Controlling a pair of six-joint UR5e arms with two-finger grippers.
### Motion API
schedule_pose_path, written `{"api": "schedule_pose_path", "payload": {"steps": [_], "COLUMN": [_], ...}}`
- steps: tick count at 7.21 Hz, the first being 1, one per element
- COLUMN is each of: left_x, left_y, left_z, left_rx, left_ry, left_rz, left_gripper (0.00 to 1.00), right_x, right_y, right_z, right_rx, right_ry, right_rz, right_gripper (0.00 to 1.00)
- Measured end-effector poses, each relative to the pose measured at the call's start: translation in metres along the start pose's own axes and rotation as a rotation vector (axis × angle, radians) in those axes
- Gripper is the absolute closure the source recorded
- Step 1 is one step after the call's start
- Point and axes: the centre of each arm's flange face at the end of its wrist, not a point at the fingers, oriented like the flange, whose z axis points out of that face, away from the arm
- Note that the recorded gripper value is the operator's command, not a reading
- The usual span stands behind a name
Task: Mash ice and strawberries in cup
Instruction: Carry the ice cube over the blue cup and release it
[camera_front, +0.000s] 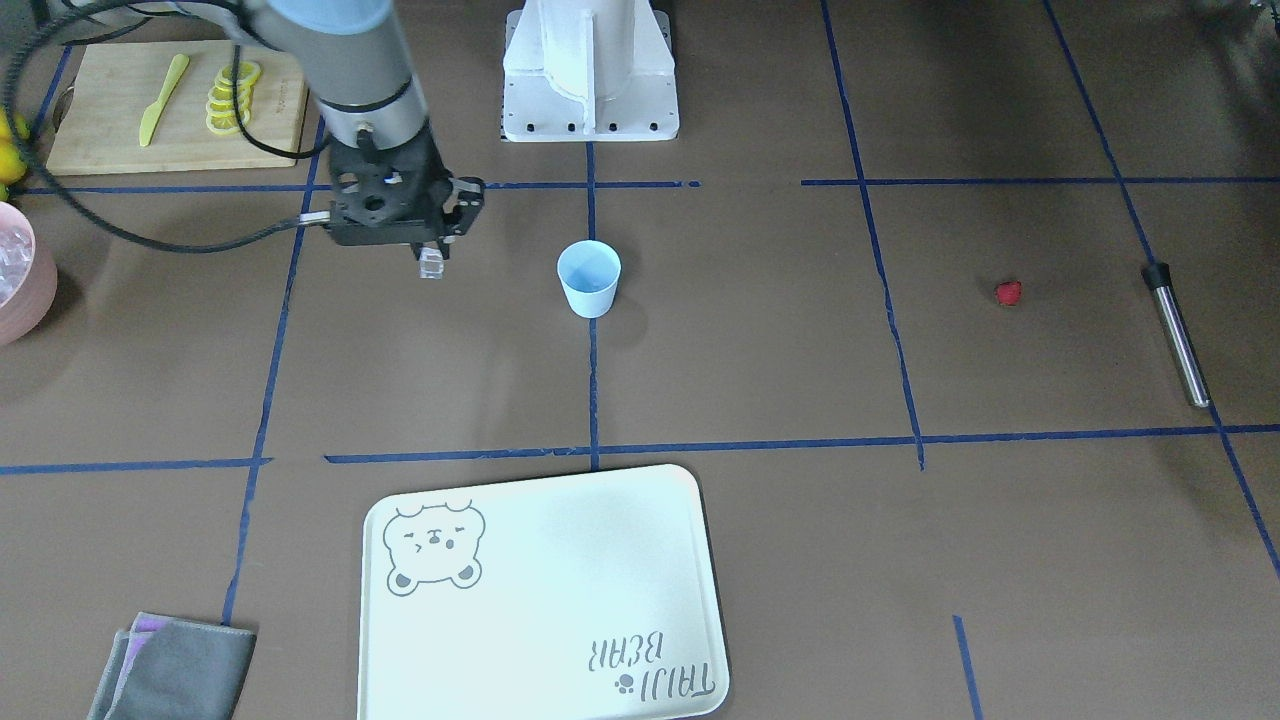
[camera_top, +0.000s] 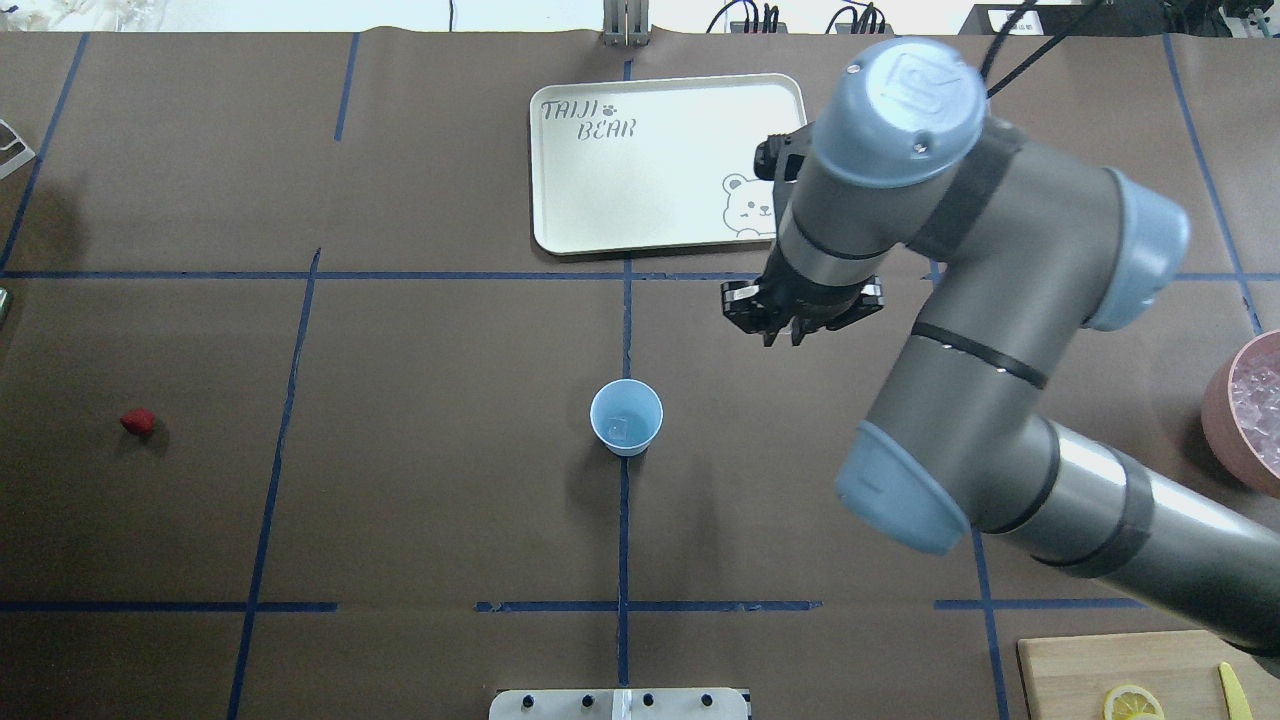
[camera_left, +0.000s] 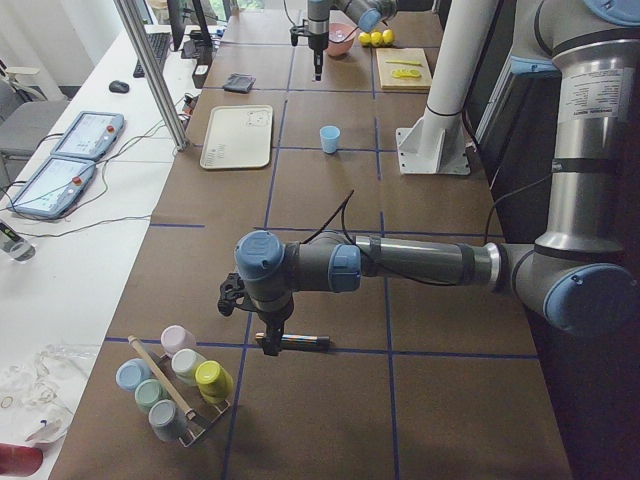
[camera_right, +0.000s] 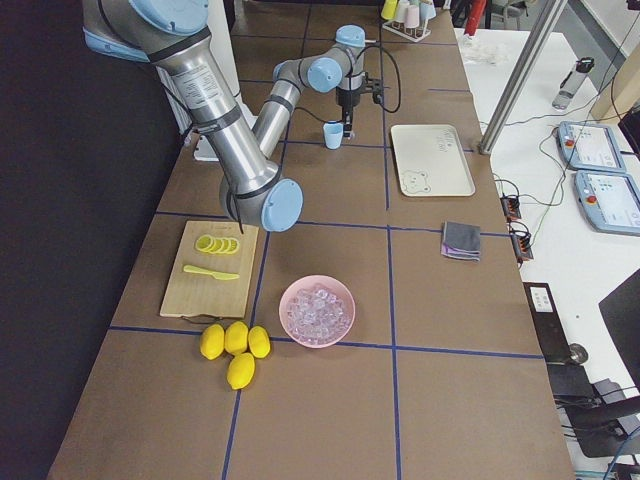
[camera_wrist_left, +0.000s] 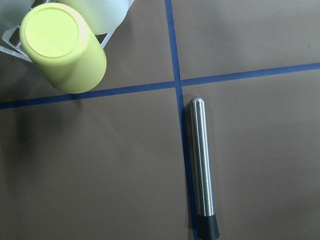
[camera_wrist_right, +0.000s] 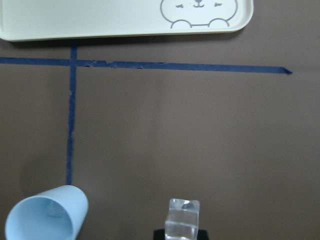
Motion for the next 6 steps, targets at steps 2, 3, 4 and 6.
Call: {"api": "schedule_pose_path", "payload": {"steps": [2, 3, 4, 6], "left_x": [0.001, 0.002, 0.002, 0.002], "left_y": [-0.002, -0.002, -0.002, -0.002], "left_z": [-0.001, -0.002, -0.002, -0.001], "left_rx": [0.003, 0.003, 0.004, 0.003], "left_ry": [0.000, 0.000, 0.001, 0.001], "left_rz": [0.003, 0.004, 0.005, 0.005], "left_gripper": [0.00, 0.00, 0.00, 0.00], "right_x": [-0.084, -0.113, -0.131, -0.142], "right_y": [0.015, 0.023, 0.033, 0.043], "right_z": [0.021, 0.032, 0.045, 0.060], "right_rx": [-0.003, -0.001, 0.006, 0.014], "right_ry": [0.023, 0.027, 0.026, 0.035], "right_rz": [0.057, 0.069, 0.073, 0.075], "right_gripper": [1.00, 1.00, 1.00, 0.96]}}
